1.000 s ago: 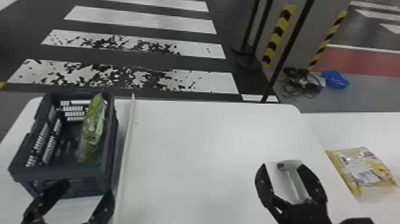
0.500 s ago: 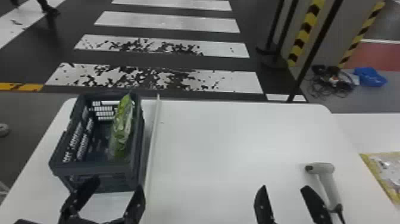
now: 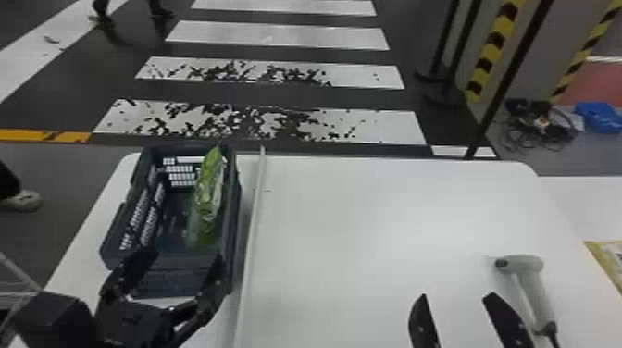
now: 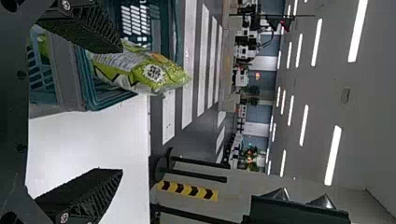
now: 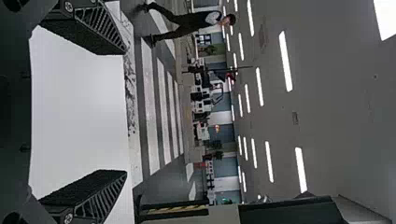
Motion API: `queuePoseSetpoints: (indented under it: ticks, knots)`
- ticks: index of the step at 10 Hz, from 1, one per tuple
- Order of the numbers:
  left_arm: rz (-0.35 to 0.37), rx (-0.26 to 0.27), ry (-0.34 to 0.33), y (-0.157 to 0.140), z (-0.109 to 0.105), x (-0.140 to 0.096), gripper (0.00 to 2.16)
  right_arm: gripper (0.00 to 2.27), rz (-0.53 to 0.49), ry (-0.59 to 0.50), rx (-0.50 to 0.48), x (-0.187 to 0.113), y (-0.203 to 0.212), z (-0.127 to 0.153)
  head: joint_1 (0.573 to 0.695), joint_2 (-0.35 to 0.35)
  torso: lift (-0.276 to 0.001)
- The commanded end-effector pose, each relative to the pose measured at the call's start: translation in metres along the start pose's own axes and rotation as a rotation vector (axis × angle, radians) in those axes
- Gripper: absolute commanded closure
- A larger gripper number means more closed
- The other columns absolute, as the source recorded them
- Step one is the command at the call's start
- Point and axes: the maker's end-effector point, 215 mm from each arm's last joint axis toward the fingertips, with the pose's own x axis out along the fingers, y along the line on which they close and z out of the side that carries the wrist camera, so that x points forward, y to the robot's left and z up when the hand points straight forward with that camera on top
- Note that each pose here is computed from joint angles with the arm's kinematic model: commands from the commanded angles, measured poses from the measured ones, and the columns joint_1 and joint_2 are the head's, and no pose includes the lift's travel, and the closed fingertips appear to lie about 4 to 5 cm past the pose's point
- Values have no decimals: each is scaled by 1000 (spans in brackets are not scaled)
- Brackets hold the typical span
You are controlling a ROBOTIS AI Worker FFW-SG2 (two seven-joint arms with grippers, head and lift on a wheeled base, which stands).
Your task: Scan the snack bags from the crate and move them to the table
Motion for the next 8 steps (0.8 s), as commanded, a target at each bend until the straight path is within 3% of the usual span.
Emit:
queuePoseSetpoints:
  ticks: [1,5,8]
  knots:
    - [28,-2,-2,17,8,11,83,83,23,12,-14,4,2,-2,695,-5,-95]
    - [29,-36,16,34,27,59,87,83,76,69,-51,5,18,-16,695,45,-95]
    - [34,-56,20,44,25,99,83,83,94,90,-70,-1,23,-18,695,63,-95]
